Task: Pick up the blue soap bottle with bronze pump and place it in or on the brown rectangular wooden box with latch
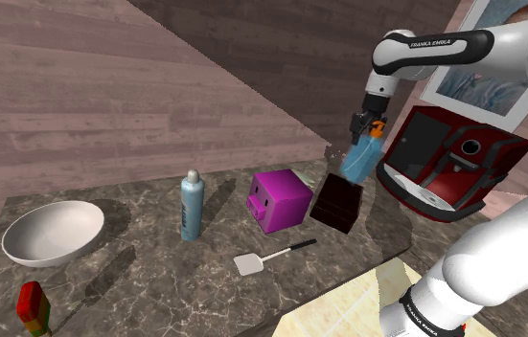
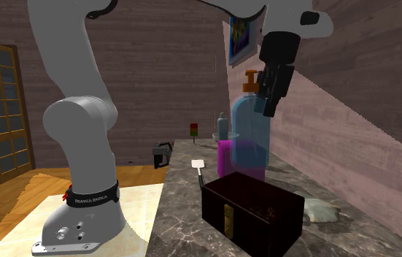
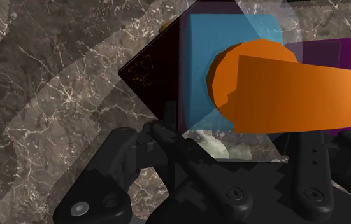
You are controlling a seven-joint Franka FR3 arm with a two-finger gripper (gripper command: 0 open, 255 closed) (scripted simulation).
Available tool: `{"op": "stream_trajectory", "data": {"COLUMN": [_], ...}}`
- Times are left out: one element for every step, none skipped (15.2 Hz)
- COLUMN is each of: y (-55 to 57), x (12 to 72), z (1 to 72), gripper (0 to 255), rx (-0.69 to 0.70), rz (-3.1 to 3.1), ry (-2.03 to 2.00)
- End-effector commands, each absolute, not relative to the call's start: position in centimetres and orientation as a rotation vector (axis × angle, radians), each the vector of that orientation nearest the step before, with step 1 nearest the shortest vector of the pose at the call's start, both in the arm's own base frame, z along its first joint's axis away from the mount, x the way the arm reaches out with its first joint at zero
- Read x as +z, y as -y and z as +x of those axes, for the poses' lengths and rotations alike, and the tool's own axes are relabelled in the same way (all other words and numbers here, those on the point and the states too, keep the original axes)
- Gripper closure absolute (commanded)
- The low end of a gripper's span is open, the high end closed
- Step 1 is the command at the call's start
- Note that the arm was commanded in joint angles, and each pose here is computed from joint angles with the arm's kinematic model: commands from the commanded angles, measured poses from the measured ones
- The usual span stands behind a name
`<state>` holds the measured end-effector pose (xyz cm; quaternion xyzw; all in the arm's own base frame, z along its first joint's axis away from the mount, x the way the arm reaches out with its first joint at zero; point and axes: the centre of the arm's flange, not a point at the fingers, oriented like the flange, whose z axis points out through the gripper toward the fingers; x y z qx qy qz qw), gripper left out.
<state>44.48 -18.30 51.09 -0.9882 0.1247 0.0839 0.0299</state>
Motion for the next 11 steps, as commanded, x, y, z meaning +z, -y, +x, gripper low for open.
{"op": "stream_trajectory", "data": {"y": [18.2, 18.2, 18.2, 18.2, 18.2, 18.2, 18.2, 18.2, 18.2, 18.2, 18.2], "x": [50.1, 49.5, 49.0, 48.5, 47.9, 47.4, 46.9, 46.4, 45.8, 45.3, 44.8], "z": [44.4, 44.4, 44.4, 44.4, 44.4, 44.4, 44.4, 44.4, 44.4, 44.4, 44.4], "gripper": [255, 255, 255, 255, 255, 255, 255, 255, 255, 255, 255], "rx": [0.258, 0.258, 0.258, 0.258, 0.258, 0.258, 0.258, 0.258, 0.258, 0.258, 0.258], "rz": [-3.047, -3.047, -3.047, -3.047, -3.047, -3.047, -3.047, -3.047, -3.047, -3.047, -3.047], "ry": [-0.384, -0.384, -0.384, -0.384, -0.384, -0.384, -0.384, -0.384, -0.384, -0.384, -0.384]}}
